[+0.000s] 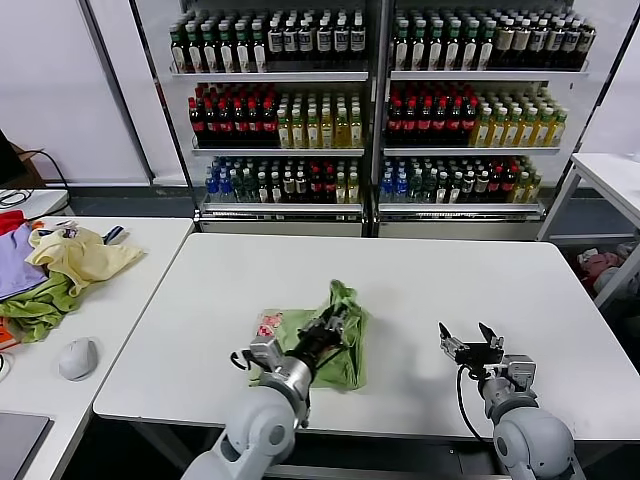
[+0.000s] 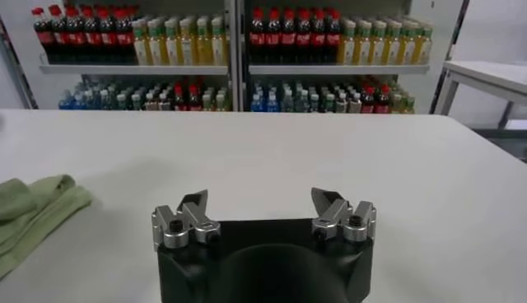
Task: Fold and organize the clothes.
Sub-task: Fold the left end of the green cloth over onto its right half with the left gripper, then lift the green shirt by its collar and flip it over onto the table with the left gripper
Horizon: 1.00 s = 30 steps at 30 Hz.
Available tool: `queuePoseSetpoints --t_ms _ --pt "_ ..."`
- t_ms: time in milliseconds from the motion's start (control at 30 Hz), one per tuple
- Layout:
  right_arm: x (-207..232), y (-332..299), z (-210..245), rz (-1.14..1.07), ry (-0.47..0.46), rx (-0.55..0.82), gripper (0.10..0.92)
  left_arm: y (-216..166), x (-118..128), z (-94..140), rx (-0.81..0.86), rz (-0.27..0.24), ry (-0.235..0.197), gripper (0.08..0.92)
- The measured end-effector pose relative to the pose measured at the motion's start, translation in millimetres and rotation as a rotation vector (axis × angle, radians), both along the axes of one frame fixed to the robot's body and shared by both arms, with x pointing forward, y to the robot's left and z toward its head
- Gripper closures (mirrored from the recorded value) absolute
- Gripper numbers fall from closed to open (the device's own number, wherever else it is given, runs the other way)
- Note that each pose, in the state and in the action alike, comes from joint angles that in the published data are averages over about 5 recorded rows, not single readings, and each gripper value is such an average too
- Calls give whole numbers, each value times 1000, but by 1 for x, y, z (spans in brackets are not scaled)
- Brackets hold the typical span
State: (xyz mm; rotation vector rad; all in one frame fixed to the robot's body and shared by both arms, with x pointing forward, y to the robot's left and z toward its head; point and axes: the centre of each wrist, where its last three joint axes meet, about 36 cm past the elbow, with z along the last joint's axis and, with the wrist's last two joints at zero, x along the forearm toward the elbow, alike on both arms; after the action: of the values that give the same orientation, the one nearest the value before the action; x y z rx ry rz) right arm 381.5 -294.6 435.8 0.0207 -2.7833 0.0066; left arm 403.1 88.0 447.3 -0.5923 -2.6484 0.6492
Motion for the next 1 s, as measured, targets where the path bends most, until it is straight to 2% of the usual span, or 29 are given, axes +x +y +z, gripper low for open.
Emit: queuePoseSetpoints --t_ms 167,300,400,533,767,1000 --pt "0 1 -1 1 0 -1 200 -10 -3 1 -19 -20 -1 475" --pt "0 1 -1 1 2 -1 200 -7 -7 3 -37 -15 -4 363" --pt "1 1 -1 2 0 -1 200 2 -8 3 -33 16 -8 276" --pt "2 2 -1 3 -3 -1 200 23 -6 -4 28 94 -18 192" --pt "2 5 -6 0 3 1 200 55 -5 -30 243 230 -25 177" --pt "-1 5 -6 -1 4 -3 200 67 -6 -50 428 292 -6 177"
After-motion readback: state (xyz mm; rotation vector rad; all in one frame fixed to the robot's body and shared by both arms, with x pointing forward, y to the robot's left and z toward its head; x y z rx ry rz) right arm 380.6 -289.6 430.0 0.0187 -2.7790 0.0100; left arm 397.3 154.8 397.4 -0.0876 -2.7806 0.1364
